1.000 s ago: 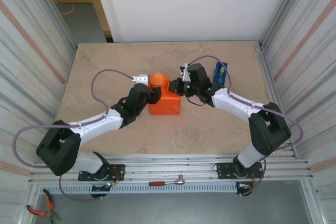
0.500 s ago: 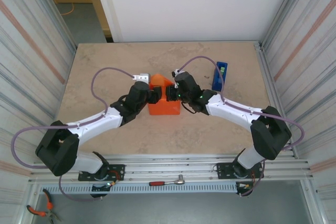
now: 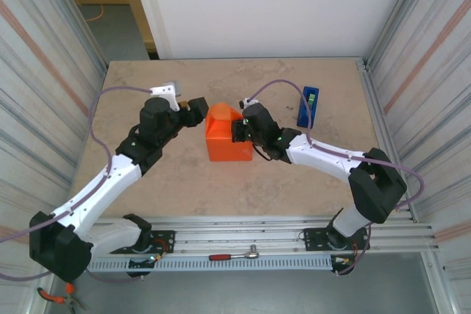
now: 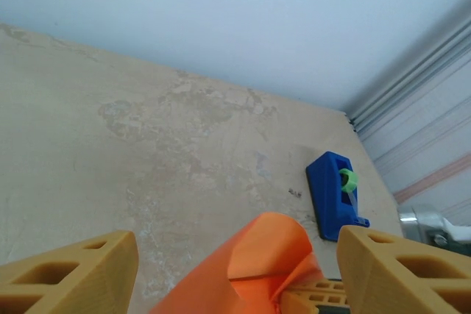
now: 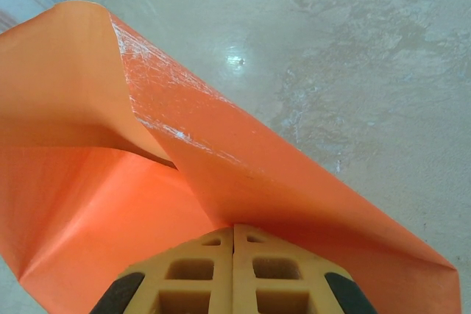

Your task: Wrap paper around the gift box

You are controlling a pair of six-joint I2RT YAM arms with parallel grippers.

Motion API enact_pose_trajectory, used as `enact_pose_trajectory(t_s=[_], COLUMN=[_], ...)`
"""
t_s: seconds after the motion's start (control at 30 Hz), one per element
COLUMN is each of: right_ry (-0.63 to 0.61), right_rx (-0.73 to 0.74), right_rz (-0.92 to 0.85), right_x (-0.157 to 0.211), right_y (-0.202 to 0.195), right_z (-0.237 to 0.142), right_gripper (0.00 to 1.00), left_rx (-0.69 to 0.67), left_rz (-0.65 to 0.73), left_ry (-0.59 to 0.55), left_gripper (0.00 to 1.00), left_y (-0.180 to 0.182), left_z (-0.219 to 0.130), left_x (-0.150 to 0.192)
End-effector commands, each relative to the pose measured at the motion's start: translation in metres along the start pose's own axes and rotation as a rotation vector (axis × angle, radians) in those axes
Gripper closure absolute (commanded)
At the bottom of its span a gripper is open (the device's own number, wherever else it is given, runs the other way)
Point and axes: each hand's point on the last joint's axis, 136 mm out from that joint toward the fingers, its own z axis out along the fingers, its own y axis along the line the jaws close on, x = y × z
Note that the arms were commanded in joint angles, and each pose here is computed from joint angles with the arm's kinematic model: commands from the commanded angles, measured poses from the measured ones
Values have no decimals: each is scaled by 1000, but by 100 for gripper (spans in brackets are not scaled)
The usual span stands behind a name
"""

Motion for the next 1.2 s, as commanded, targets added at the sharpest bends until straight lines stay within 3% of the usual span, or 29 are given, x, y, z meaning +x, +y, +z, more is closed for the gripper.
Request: enact_pose_trajectory(t_s=[0.0,0.33,0.5,0.63,0.73,0.8,0.83,0.93,0.97,1.03,1.1,1.17], right_ry=[410,416,418,420,420,421,421,424,422,423,424,422], right_rx=[96,83,83,79,81,79,80,80,81,79,78,77], right_rz=[-24,-18,-17,-14,-9,-10,-8,-9,-9,-9,-7,-7], right_x=[126,126,126,126,125,126,125,126,125,126,126,125], right_y=[-36,-33,-33,-32,-33,-33,-33,-33,-34,-33,-33,-33], right_z=[8,8,9,9,9,9,9,9,9,8,8,9], right_gripper=[100,100,100,100,100,100,100,100,100,100,100,100], left_rx=[-3,-22,-21,-16,-11,-4,-2,-3,-8,-29,-51,-65], left_rz=[10,118,138,156,169,186,193,208,208,209,216,225], left_ry=[53,75,85,89,88,84,83,81,76,61,51,35], left_gripper=[29,31,40,54,74,97,100,100,94,65,54,50], left_y=[7,9,9,6,3,-1,-2,-6,-6,-5,-2,-2], left_z=[-3,11,25,35,40,42,43,44,44,44,44,43], left_x=[21,65,71,74,74,73,72,70,68,63,58,52])
